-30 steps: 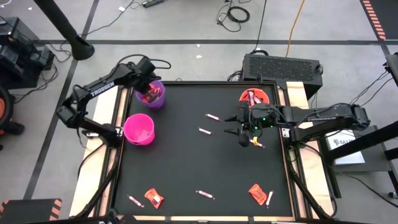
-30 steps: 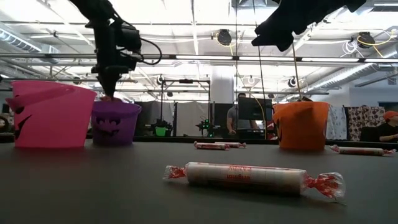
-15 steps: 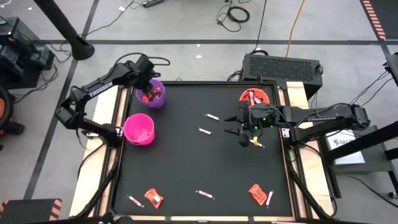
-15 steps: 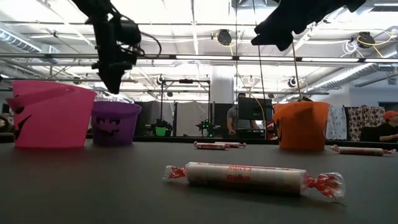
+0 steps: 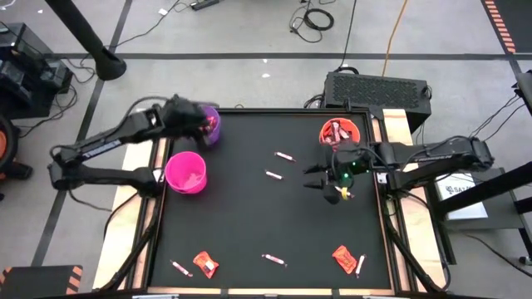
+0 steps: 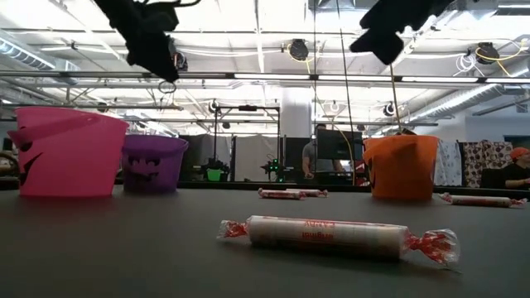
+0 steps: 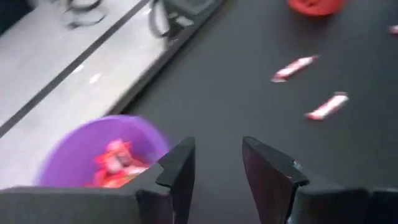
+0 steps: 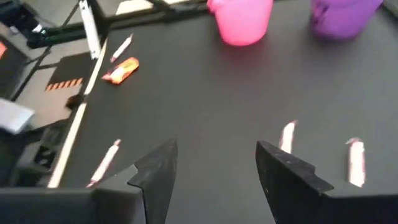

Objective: Sort candy by brand, put in halloween buckets
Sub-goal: Put the orange candy into the purple bucket

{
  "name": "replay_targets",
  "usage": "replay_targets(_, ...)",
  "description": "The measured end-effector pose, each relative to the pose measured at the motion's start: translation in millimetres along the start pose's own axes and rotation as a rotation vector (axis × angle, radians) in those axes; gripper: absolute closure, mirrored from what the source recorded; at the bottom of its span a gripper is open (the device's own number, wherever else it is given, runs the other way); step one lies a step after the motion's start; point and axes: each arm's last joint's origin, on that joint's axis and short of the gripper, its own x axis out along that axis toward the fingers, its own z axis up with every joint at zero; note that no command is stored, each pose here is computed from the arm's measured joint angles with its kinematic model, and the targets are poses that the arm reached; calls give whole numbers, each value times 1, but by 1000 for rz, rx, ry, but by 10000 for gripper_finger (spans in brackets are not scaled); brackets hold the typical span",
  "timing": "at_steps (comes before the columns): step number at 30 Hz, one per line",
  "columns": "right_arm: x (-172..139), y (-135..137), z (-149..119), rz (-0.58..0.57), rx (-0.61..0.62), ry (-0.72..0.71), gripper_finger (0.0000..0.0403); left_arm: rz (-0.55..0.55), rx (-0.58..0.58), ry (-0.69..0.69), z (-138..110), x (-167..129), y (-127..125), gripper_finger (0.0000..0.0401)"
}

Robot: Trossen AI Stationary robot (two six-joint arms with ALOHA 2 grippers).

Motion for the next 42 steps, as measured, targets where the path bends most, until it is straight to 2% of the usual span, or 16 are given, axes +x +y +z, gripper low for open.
replay_targets(8, 6, 30, -27, 50, 160, 237, 193, -268, 131, -130, -29, 23, -73, 260)
replay_targets(12, 8, 48, -41, 55, 286, 347, 193, -382, 207, -222, -38, 25, -109, 261)
replay_targets(19, 16, 74, -63, 27, 540, 530, 193, -443, 370, -293, -61, 38, -167, 261)
replay_targets(24, 22, 85, -74, 18, 657, 637, 193, -483, 480, -352, -72, 55, -201, 261)
replay_targets(28, 27, 95, -84, -11, 732, 731, 197, -497, 521, -408, -76, 66, -216, 261)
replay_targets(30, 27, 101, -87, -66, 746, 788, 203, -492, 541, -414, -78, 71, -219, 261)
replay_targets(37, 33, 129, -76, -275, 720, 921, 230, -471, 563, -442, -75, 80, -219, 260)
replay_targets(42, 54, 150, -97, -339, 656, 973, 231, -490, 586, -449, -74, 81, -218, 260)
